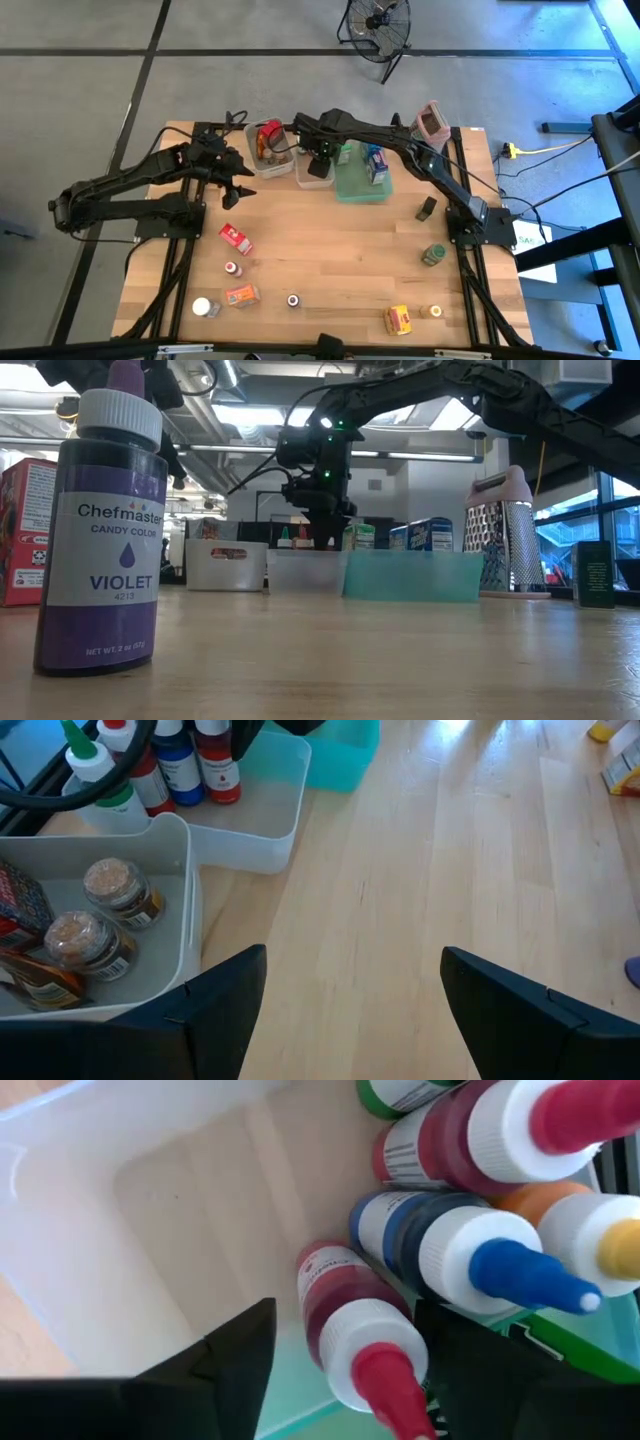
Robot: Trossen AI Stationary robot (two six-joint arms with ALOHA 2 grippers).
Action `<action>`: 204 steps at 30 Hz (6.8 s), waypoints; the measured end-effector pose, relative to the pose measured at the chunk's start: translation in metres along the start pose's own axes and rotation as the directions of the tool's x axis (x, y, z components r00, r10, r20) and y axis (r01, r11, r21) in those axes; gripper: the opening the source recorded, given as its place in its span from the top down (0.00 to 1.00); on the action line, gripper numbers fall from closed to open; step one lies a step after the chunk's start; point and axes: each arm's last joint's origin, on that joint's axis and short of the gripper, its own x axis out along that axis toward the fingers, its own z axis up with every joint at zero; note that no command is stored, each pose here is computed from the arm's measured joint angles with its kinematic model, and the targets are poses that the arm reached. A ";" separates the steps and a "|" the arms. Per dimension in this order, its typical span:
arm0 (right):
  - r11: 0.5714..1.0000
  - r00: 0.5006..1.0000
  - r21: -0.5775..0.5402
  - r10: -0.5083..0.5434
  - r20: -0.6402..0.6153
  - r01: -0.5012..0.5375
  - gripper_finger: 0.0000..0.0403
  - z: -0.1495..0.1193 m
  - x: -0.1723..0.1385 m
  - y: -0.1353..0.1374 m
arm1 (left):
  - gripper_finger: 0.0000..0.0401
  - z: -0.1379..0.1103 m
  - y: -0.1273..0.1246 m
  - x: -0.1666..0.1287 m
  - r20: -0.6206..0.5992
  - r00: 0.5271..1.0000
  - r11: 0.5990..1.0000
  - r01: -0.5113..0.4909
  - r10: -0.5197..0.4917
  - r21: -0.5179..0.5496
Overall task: Pick & Place Kitchen Items
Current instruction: Put the red food coloring bottle into the transparent bin, then put the white seasoning bottle into the gray bin
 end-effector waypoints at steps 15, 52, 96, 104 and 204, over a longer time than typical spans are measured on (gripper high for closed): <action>0.996 0.998 -0.046 -0.070 -0.002 0.070 0.34 -0.008 -0.031 0.004 | 0.27 -0.001 0.000 0.000 -0.012 1.000 1.000 0.000 0.000 0.000; 0.839 0.983 -0.538 0.157 0.095 -0.082 0.35 -0.118 -0.183 0.234 | 0.27 0.031 -0.069 -0.058 0.219 0.900 0.902 0.302 -0.376 0.309; 0.820 0.931 -0.571 0.247 0.270 -0.052 0.35 -0.121 -0.171 0.285 | 0.27 -0.046 -0.252 -0.029 -0.798 0.602 0.983 0.165 -0.033 0.084; 0.805 0.906 -0.591 0.287 0.311 -0.052 0.35 -0.122 -0.175 0.295 | 0.27 -0.061 -0.263 -0.044 -0.782 0.622 0.986 0.151 -0.045 0.063; 0.827 0.818 -0.555 0.381 0.431 -0.093 0.35 -0.147 -0.193 0.341 | 0.50 -0.124 -0.306 0.002 -0.761 0.639 0.932 0.196 0.116 0.307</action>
